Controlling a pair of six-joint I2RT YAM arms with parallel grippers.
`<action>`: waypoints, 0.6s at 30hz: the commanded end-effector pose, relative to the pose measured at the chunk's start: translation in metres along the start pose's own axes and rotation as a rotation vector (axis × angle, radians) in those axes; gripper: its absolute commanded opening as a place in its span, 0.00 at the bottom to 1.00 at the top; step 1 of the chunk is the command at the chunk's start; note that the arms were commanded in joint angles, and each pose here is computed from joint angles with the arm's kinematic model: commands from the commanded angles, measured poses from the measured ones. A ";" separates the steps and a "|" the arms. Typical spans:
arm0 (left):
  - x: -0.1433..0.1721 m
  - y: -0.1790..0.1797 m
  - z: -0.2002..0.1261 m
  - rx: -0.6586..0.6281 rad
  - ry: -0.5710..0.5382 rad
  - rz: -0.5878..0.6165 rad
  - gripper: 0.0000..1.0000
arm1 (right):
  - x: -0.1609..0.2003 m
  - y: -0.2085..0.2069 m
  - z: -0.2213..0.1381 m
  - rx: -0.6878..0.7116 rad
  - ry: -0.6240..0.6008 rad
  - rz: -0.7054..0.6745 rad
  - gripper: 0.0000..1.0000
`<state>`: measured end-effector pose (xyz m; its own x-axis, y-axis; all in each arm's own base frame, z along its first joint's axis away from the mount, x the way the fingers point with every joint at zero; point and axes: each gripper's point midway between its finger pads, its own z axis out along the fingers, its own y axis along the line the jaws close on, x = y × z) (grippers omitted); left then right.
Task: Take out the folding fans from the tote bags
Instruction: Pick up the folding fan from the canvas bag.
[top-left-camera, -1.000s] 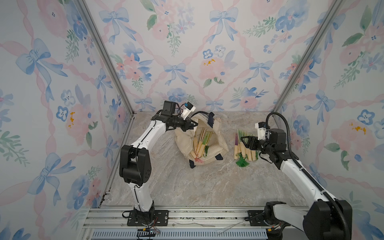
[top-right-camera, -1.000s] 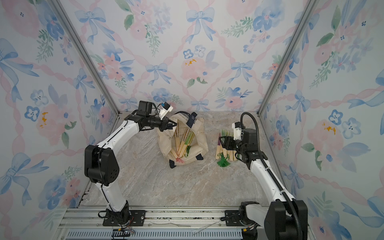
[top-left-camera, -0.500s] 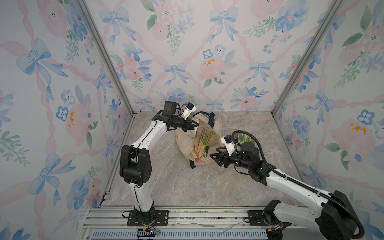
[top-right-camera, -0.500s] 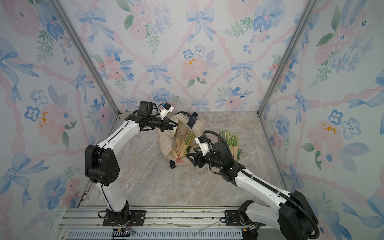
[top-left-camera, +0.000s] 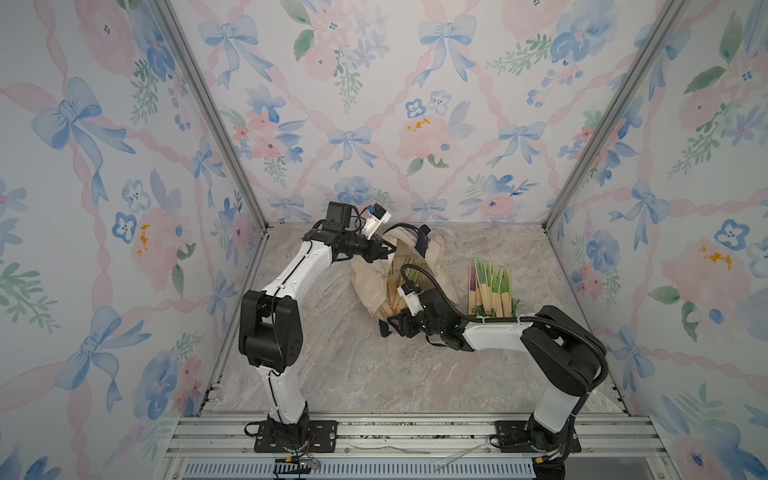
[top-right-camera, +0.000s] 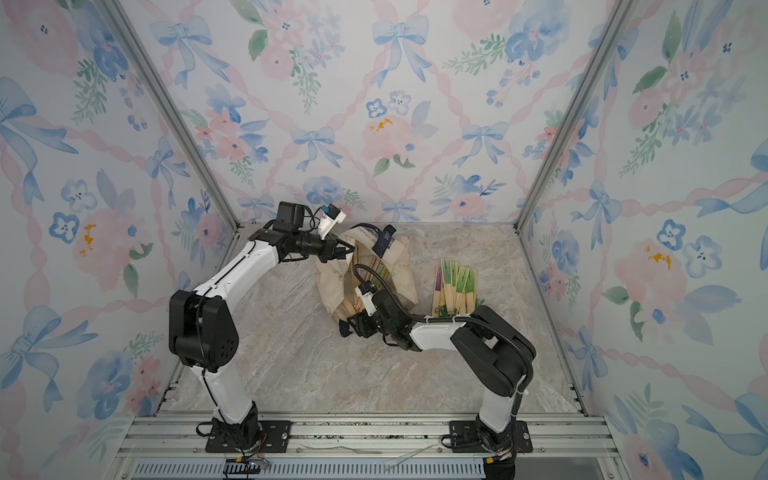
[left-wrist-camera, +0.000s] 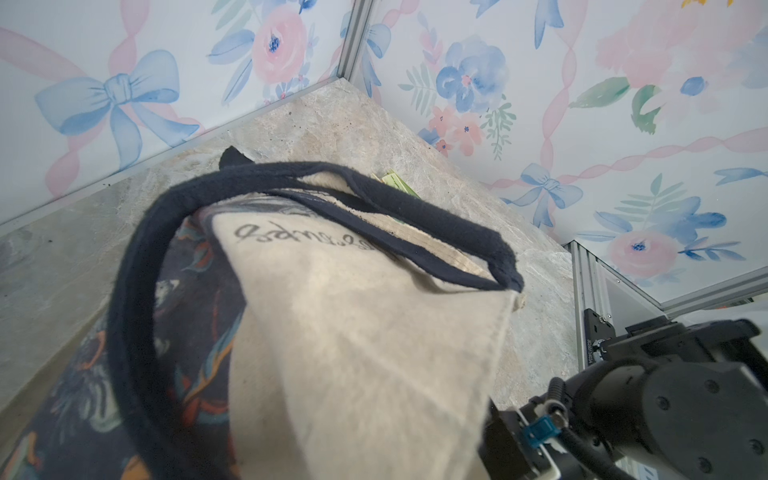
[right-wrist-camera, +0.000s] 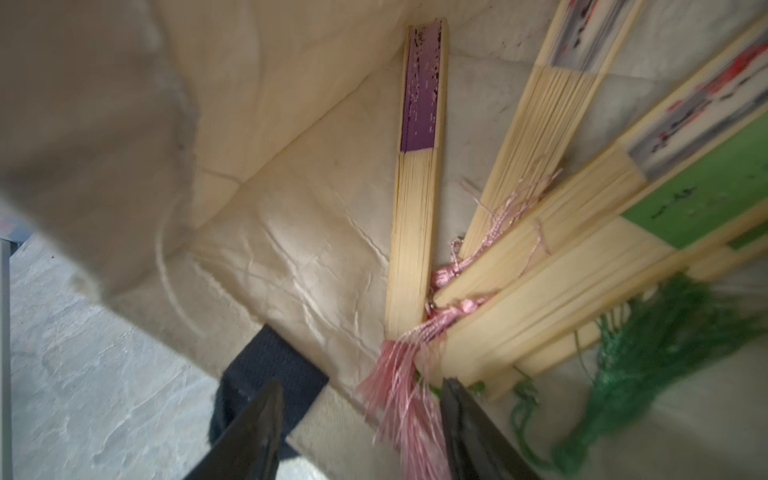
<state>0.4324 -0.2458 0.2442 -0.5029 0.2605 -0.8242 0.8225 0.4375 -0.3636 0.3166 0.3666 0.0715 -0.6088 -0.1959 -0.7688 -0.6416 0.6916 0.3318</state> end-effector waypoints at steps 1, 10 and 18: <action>-0.029 -0.020 -0.018 0.030 -0.070 0.058 0.00 | -0.030 0.004 0.016 -0.011 -0.069 0.016 0.61; -0.030 -0.020 -0.017 0.029 -0.069 0.041 0.00 | -0.032 -0.024 0.055 0.001 -0.032 0.149 0.60; -0.028 -0.023 -0.013 0.044 -0.063 0.045 0.00 | -0.028 -0.044 0.063 -0.013 -0.016 0.248 0.59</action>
<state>0.4306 -0.2470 0.2453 -0.5174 0.2505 -0.8183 0.8167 0.4302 -0.3847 0.3894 0.3877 0.0599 -0.6978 -0.0218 -0.7160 -0.5198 0.7032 0.4852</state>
